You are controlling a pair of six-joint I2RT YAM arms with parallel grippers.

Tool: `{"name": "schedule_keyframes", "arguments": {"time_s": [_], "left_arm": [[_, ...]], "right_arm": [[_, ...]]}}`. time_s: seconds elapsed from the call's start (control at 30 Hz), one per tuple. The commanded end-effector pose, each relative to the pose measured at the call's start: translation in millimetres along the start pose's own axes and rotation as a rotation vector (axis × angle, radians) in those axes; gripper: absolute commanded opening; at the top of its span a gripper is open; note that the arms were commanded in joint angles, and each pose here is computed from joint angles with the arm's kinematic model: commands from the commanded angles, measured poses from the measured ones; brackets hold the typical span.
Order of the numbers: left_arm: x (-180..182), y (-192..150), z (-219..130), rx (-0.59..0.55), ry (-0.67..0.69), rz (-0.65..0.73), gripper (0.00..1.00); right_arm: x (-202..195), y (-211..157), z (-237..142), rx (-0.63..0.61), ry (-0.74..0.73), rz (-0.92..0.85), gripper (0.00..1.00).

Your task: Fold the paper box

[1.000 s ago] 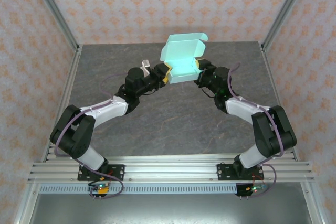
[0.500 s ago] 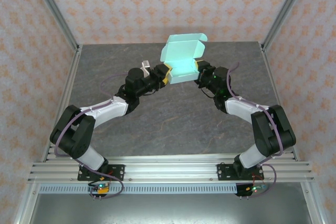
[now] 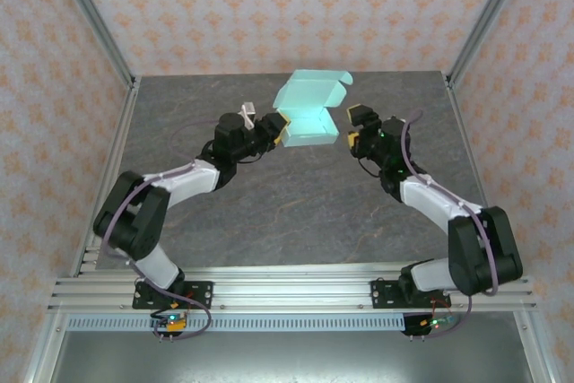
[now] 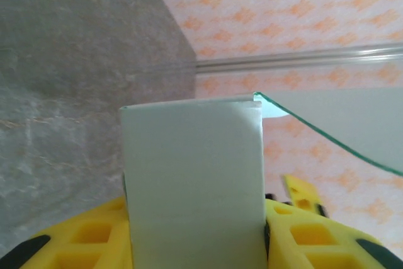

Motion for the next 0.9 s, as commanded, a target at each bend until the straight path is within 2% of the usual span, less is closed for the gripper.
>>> {"name": "schedule_keyframes", "arguments": {"time_s": [0.0, 0.13, 0.27, 0.4, 0.5, 0.63, 0.7, 0.8, 0.87], "left_arm": [[18.4, -13.5, 24.6, 0.161, -0.028, 0.155, 0.39], [50.2, -20.9, 40.3, 0.203, 0.015, 0.193, 0.40], [71.4, -25.9, 47.2, 0.233, 0.064, 0.197, 0.43], [80.9, -24.9, 44.7, 0.268, 0.107, 0.218, 0.60], [84.4, -21.3, 39.9, 0.284, 0.128, 0.232, 0.75], [85.6, -17.9, 28.4, 0.297, 0.198, 0.287, 0.80], [74.8, -14.2, 19.1, 0.288, 0.209, 0.324, 0.82], [71.7, -13.2, 7.6, 0.290, 0.265, 0.364, 0.95], [69.2, -13.7, -0.5, 0.295, 0.293, 0.376, 0.97]], "right_arm": [[-12.8, 16.8, -20.2, -0.060, -0.088, -0.249, 0.77], [-7.1, 34.5, -35.9, -0.063, -0.120, -0.458, 0.77], [-3.6, 43.1, -36.4, 0.004, -0.154, -0.594, 0.81], [-2.6, 37.5, -29.6, 0.143, -0.135, -0.839, 0.84], [-5.2, 32.9, -24.5, 0.241, -0.123, -1.004, 0.83], [-4.6, 32.1, -13.9, 0.329, -0.141, -1.087, 0.77], [-5.2, 31.8, -8.3, 0.368, -0.165, -1.132, 0.75], [-9.7, 29.4, 2.2, 0.441, -0.206, -1.213, 0.75], [-11.4, 21.6, 9.4, 0.514, -0.207, -1.261, 0.75]]}}
Point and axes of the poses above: each hand's point on the last joint's axis, 136 mm out from that joint toward the fingers, its own z axis out along the fingers, its own x axis along the line the jaws close on, y = z × x, the point moved 7 cm from there along -z, back along the fingers, and after that the axes turned 7 degrees about z, right-handed, at the moved point
